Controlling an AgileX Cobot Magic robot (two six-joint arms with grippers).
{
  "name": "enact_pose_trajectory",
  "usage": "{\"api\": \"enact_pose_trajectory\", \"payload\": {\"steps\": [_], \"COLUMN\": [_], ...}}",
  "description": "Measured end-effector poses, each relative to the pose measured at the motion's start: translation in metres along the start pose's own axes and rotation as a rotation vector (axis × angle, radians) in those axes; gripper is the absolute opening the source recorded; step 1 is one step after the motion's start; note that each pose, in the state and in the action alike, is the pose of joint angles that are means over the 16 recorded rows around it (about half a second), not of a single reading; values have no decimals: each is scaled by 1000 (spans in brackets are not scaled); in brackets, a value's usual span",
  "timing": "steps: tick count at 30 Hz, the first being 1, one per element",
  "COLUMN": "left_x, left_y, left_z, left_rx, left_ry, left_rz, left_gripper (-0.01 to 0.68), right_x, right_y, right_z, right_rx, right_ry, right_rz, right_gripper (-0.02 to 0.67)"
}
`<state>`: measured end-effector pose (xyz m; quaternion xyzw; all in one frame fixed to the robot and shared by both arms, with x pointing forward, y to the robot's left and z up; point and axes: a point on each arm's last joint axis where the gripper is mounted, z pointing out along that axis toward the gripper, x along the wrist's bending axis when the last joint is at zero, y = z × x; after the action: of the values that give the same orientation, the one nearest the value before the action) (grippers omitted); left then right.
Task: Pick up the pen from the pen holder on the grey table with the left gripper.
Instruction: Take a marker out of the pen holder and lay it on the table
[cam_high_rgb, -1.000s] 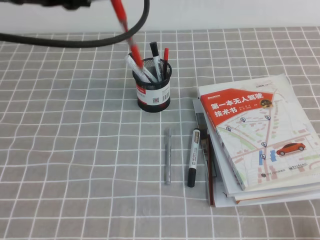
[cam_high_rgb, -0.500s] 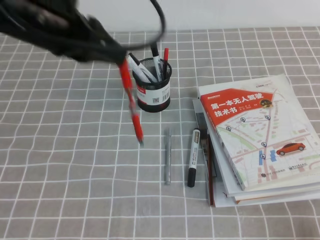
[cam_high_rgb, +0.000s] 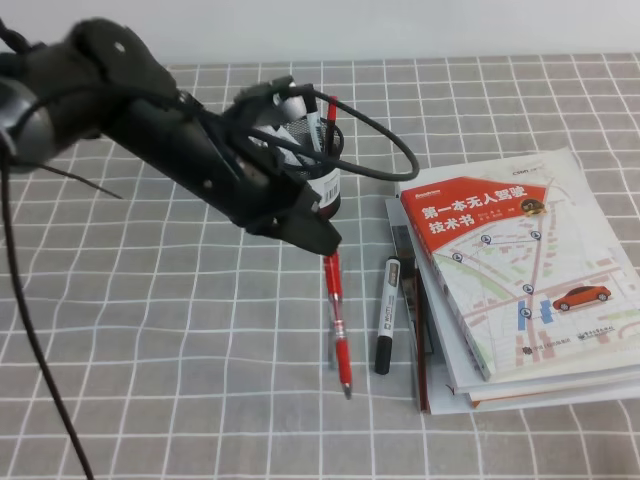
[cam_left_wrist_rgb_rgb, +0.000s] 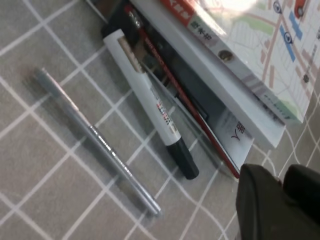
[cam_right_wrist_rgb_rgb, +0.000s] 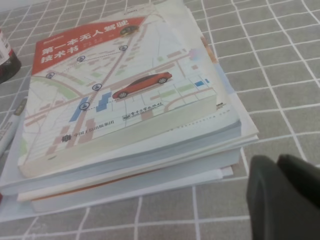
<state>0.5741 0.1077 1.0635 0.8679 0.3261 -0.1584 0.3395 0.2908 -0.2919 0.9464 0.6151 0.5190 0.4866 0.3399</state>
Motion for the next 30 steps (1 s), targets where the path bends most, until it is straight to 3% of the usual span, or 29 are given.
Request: {"api": "enact_pose_trajectory", "payload": {"steps": [11, 30], "left_x": [28, 42], "left_y": [15, 20], "left_z": [31, 55], "left_rx": [-25, 59], "left_ry": [-68, -8], "left_rz": [-40, -6], "left_gripper": [5, 5], "right_x": [0, 0], "right_y": [0, 0], "right_z": [0, 0], "right_rx": [0, 0], "right_ry": [0, 0], "right_rz": [0, 0], "right_gripper": [-1, -1]}}
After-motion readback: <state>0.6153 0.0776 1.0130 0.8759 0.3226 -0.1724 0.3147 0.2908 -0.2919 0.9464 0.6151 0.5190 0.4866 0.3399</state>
